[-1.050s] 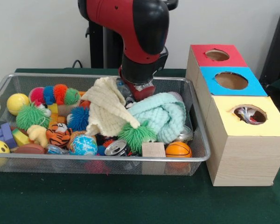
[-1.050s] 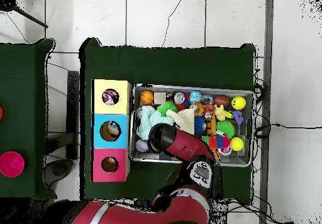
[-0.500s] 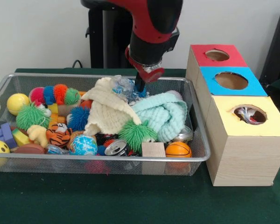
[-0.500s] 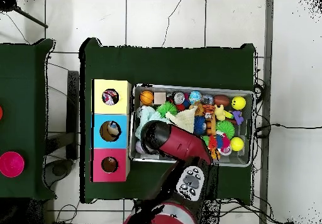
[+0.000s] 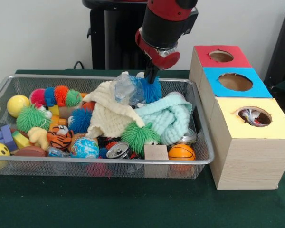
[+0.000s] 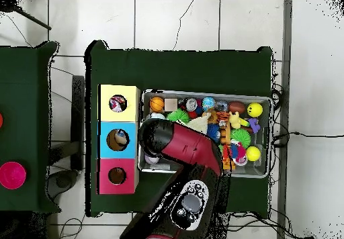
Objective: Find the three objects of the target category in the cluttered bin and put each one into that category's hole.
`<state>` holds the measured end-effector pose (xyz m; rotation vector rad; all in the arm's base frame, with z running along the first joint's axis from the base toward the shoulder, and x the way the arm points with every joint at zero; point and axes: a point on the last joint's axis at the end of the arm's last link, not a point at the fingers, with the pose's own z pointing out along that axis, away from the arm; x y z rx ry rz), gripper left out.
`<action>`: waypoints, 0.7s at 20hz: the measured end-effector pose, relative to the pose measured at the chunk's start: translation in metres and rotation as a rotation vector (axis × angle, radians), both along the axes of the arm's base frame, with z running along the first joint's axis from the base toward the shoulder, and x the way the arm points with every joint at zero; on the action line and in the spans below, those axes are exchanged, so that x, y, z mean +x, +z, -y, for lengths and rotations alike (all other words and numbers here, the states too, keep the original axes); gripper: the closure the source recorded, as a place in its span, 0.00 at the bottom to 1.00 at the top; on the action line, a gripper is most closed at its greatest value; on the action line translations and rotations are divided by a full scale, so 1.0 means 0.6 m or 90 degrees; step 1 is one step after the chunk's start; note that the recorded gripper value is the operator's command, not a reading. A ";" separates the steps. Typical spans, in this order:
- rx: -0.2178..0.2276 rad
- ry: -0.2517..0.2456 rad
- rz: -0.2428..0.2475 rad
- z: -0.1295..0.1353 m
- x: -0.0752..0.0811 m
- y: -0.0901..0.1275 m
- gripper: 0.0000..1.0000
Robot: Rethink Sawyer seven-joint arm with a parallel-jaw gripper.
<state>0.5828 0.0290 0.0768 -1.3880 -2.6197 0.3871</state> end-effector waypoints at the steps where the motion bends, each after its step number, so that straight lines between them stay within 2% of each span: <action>1: 0.000 0.001 0.003 -0.001 0.003 0.002 1.00; 6: 0.001 -0.001 0.017 -0.004 0.020 0.009 1.00; 14: -0.010 -0.002 0.020 -0.038 0.019 0.030 1.00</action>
